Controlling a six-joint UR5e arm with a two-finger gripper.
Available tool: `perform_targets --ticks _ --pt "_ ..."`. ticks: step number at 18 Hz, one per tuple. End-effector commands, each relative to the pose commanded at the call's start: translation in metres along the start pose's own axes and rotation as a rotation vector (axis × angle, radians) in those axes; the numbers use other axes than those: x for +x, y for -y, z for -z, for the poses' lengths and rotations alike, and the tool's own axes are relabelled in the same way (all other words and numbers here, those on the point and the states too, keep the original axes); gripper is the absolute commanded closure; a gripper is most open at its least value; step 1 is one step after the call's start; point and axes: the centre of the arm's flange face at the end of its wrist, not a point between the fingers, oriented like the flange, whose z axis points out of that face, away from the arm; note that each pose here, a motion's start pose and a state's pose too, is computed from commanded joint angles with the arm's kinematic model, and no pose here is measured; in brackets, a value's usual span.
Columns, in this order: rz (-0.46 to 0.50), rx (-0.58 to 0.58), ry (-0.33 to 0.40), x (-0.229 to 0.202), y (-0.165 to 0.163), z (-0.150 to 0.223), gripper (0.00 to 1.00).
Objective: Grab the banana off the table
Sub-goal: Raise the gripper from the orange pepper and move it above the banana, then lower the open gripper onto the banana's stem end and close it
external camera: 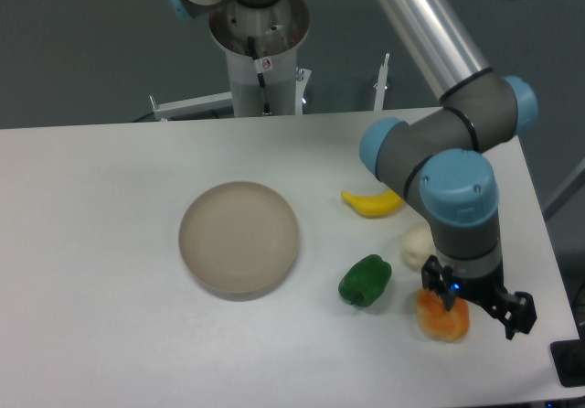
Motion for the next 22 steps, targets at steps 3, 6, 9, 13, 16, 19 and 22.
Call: perform_targets --ticks 3,6,9,13,16,19,22 --pt "0.008 -0.02 -0.035 0.02 -0.025 0.012 0.0" --pt "0.003 -0.052 -0.101 0.039 -0.051 0.021 0.0" --pt "-0.031 -0.081 -0.168 0.056 -0.095 0.02 0.0" --pt "-0.015 -0.1 -0.245 0.081 -0.142 0.004 0.0" --pt "0.013 -0.101 -0.298 0.099 -0.163 -0.012 0.0" --pt "0.046 -0.094 -0.335 0.113 -0.184 -0.022 0.0" --pt "0.027 -0.058 -0.374 0.13 -0.205 -0.034 0.0"
